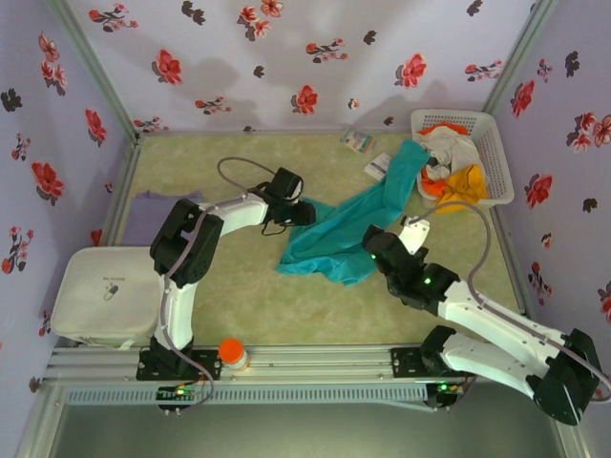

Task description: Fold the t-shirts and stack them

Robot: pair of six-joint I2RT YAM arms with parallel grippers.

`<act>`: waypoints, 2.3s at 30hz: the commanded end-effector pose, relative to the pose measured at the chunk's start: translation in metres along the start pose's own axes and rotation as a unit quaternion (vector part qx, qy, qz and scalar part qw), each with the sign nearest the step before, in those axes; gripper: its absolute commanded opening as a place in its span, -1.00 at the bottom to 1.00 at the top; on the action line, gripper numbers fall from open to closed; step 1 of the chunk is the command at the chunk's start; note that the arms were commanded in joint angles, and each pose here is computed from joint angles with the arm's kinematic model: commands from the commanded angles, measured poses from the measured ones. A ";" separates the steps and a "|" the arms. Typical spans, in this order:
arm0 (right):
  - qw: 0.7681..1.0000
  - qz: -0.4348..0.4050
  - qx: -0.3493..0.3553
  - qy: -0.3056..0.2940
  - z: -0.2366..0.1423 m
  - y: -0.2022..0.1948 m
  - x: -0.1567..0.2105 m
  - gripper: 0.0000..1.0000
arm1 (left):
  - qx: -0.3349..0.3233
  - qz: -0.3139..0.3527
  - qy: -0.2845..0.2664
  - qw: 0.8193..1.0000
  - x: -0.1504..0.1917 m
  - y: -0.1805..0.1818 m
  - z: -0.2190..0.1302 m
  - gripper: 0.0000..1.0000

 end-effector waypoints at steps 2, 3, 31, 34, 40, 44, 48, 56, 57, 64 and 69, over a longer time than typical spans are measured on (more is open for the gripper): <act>0.999 0.022 0.024 -0.027 -0.002 -0.016 -0.004 0.76 | -0.023 0.019 0.017 0.999 0.004 0.002 0.003 -0.77; 0.999 0.024 0.024 -0.028 -0.002 -0.017 -0.005 0.75 | -0.033 0.027 0.016 0.999 0.003 0.004 -0.001 -0.96; 0.999 0.001 0.039 -0.021 0.005 -0.017 -0.009 0.77 | -0.232 0.055 -0.009 0.971 -0.111 0.123 -0.114 -0.26; 0.999 -0.011 0.042 -0.011 0.012 -0.011 -0.008 0.80 | -0.220 0.044 -0.004 0.975 -0.097 0.119 -0.119 0.06; 0.999 -0.012 0.048 0.021 0.038 0.005 -0.009 0.86 | -0.171 0.012 -0.021 0.985 -0.053 0.102 -0.141 0.18; 0.998 -0.012 0.039 0.056 0.062 0.020 -0.010 0.90 | -0.150 -0.013 -0.020 0.988 -0.010 0.094 -0.150 0.20; 0.994 -0.035 0.044 0.088 0.088 0.036 -0.013 0.97 | -0.132 -0.041 -0.011 0.990 0.029 0.091 -0.157 0.21; 0.988 -0.048 0.053 0.134 0.148 0.048 -0.030 0.95 | -0.124 -0.067 0.018 0.990 0.085 0.084 -0.159 0.21; 0.987 -0.052 0.057 0.140 0.158 0.048 -0.030 0.94 | -0.123 -0.070 0.020 0.990 0.091 0.084 -0.158 0.21; 0.980 -0.053 0.046 0.185 0.208 0.065 -0.029 0.71 | -0.123 -0.082 0.053 0.988 0.122 0.083 -0.150 0.21; 0.975 -0.054 0.066 0.203 0.227 0.061 -0.015 0.45 | -0.126 -0.083 0.063 0.987 0.133 0.085 -0.150 0.21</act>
Point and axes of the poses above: each hand's point on the last joint's axis, 136 mm out from that joint toward the fingers, its own z axis out along the fingers, its own y axis along the line the jaws close on, x = y × z, the point moved 9 cm from there along -z, back along the fingers, and after that the axes turned 14 degrees about z, right-handed, at the moved point
